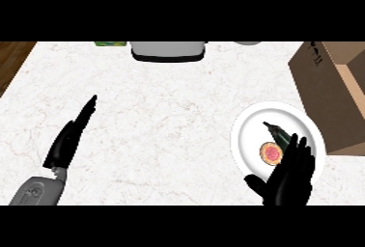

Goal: Pick the cupcake from the plate and place it in the cardboard box

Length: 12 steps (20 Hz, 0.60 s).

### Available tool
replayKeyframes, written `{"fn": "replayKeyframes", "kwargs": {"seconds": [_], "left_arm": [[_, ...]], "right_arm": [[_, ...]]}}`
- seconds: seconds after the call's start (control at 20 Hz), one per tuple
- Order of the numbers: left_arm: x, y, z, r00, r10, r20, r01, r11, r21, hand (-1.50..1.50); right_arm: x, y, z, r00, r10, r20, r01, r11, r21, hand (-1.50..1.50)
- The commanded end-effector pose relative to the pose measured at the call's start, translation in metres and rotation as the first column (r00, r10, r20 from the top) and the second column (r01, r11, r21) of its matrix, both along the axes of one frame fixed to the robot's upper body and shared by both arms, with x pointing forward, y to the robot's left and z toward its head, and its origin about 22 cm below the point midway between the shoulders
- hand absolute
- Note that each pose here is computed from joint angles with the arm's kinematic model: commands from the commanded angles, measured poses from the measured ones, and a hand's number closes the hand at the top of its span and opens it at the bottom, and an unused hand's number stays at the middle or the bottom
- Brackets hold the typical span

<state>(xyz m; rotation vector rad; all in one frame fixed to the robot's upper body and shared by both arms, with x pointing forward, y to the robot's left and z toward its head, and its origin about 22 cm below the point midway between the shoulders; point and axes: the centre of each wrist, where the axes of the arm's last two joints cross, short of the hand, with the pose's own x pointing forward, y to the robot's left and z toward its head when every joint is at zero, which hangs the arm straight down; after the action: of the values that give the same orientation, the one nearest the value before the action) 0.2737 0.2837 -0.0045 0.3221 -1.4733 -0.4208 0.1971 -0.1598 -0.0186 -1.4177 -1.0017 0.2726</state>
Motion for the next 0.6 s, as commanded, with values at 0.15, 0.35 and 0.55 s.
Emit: {"fn": "replayKeyframes", "kwargs": {"seconds": [0.15, 0.35, 0.55], "left_arm": [[-0.003, 0.003, -0.005, 1.000, 0.004, 0.015, -0.004, 1.000, -0.015, 0.00], [0.001, 0.026, 0.008, 1.000, -0.004, 0.001, 0.004, 1.000, 0.014, 0.00], [-0.008, 0.013, -0.004, 1.000, 0.015, 0.007, -0.015, 1.000, -0.010, 0.00]], "right_arm": [[0.010, -0.012, -0.011, 1.000, -0.008, -0.025, 0.009, 0.999, 0.042, -1.50], [0.039, -0.016, -0.011, 0.999, -0.039, -0.023, 0.036, 0.992, -0.118, 1.50], [0.032, -0.020, -0.024, 1.000, -0.022, 0.010, 0.024, 0.975, -0.222, 1.50]]}}
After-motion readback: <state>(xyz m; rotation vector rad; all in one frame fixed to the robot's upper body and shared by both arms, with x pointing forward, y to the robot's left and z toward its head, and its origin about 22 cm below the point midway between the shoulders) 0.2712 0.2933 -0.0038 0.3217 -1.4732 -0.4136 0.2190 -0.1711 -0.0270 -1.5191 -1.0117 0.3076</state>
